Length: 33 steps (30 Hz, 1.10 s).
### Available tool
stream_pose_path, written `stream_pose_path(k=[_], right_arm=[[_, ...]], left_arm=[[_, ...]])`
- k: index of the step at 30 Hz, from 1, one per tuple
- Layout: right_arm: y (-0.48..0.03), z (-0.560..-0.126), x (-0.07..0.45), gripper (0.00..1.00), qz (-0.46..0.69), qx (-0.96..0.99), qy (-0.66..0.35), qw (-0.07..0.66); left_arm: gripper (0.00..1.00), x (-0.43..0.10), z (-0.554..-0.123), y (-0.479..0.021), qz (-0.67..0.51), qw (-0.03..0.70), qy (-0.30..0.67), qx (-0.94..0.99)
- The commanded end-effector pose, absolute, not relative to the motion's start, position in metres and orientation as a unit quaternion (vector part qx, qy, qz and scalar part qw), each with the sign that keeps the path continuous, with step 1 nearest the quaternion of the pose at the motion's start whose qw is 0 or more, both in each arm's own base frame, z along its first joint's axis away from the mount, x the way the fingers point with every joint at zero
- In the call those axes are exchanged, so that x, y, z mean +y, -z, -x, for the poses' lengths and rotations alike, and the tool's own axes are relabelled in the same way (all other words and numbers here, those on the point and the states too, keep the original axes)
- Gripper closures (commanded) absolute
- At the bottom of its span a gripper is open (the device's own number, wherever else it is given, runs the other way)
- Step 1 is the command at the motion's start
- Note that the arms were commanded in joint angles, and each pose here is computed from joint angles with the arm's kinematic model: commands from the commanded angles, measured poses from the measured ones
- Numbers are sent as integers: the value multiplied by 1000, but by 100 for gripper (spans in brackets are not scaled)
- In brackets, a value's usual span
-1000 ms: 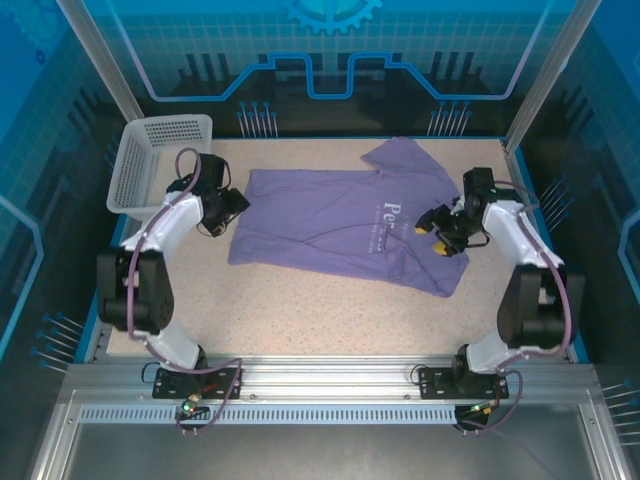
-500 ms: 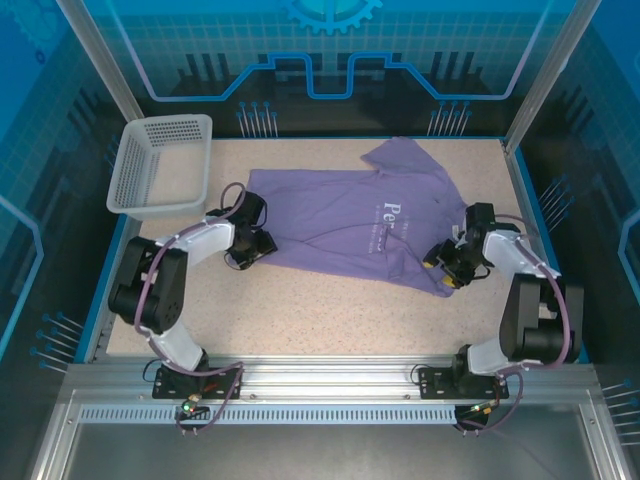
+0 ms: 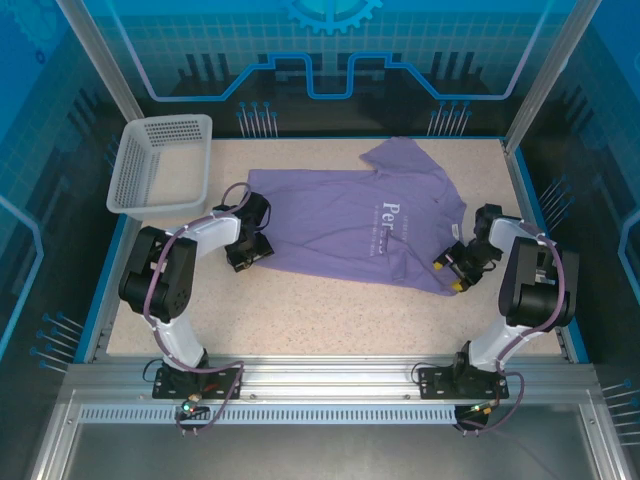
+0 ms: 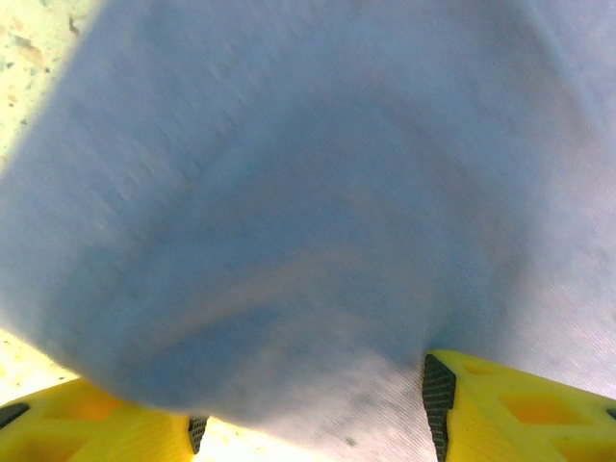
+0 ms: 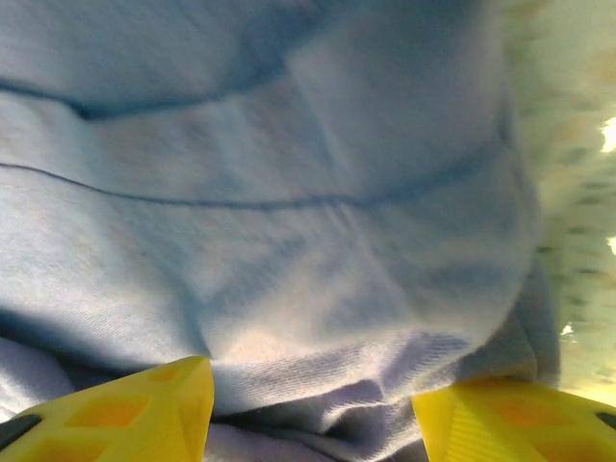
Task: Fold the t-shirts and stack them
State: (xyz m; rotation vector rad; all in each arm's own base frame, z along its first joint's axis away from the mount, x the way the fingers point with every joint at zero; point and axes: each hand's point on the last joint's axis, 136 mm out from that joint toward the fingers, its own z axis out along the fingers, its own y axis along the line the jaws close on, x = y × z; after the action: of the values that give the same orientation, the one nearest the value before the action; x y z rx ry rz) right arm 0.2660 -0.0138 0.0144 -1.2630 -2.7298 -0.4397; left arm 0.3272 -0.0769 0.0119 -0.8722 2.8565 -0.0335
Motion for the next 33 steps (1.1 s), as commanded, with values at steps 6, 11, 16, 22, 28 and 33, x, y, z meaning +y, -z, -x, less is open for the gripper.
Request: stream_pose_path(k=[6, 11, 16, 22, 28, 33], right_arm=[[-3, -217, -42, 38, 436, -891, 62, 109], [-31, -220, -47, 28, 428, -901, 46, 54], [-119, -265, -31, 0, 320, -939, 20, -123], [-128, -252, 63, 23, 231, -959, 134, -92], [-91, -196, 109, 44, 172, -977, 124, -3], [-70, -186, 106, 53, 164, -983, 73, 31]], left_arm=[[38, -56, -221, 3, 322, -74, -61, 942], [36, -52, -199, -23, 333, -84, -61, 937], [22, -42, -245, -98, 315, 15, -70, 946], [35, -77, -286, -119, 237, 57, -3, 970], [48, -129, -280, -83, 153, 8, 115, 982], [50, -122, -273, -51, 149, -17, 82, 985]])
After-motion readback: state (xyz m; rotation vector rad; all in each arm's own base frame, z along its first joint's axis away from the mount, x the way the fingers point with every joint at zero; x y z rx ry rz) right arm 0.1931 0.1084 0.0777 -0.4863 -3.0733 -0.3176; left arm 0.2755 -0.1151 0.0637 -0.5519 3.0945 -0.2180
